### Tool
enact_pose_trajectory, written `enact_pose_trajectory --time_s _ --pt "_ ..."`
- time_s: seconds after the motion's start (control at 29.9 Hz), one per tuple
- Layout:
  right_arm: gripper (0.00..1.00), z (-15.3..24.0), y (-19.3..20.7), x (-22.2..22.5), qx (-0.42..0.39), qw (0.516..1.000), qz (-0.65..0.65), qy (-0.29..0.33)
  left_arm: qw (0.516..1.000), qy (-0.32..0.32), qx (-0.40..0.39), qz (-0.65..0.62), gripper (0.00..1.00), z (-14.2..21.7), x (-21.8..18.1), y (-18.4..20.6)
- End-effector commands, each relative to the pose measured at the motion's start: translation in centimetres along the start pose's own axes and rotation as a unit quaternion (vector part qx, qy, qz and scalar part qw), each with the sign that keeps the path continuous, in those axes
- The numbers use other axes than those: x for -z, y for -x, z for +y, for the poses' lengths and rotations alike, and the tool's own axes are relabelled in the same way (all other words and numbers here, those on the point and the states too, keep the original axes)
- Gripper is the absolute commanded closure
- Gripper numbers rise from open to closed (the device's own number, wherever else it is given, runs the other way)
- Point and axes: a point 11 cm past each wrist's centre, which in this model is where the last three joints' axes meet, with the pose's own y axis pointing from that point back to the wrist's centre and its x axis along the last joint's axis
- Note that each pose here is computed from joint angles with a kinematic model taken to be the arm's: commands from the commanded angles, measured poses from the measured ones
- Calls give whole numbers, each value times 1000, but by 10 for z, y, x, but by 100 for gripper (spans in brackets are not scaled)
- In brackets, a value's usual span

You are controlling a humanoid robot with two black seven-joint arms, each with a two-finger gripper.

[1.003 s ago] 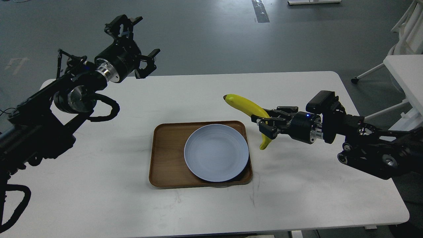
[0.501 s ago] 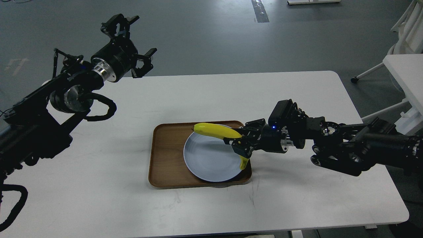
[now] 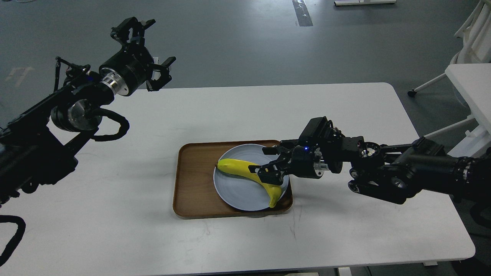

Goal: Place banana on plate with both arms

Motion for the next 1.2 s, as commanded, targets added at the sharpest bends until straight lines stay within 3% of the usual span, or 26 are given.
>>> enact_pose_trajectory --time_s 0.0,0.17,0.23,0.3,0.43,0.53,0.94,1.17 --pt "0 10 -43 -12 -58 998 -35 19 1000 0 1 1 2 0 0 0" --pt "0 24 -124 -24 -214 947 -238 40 1000 1 0 1 2 0 -1 0" --pt "0 33 -154 -35 -265 878 -395 45 1000 -1 -1 3 2 0 2 -1" --pt "0 39 -166 -39 -285 838 -464 35 1000 -2 -2 4 2 1 4 -1" --pt "0 56 -192 -53 -314 695 -647 -9 1000 -6 5 6 2 2 7 -1" --pt "0 63 -202 -58 -315 651 -690 -28 1000 -8 12 12 2 6 12 -3" --pt "0 63 -201 -69 -325 619 -714 -36 999 -12 41 27 2 12 19 -2" --pt "0 53 -171 -67 -306 603 -736 -27 999 -6 31 42 2 11 22 -3"
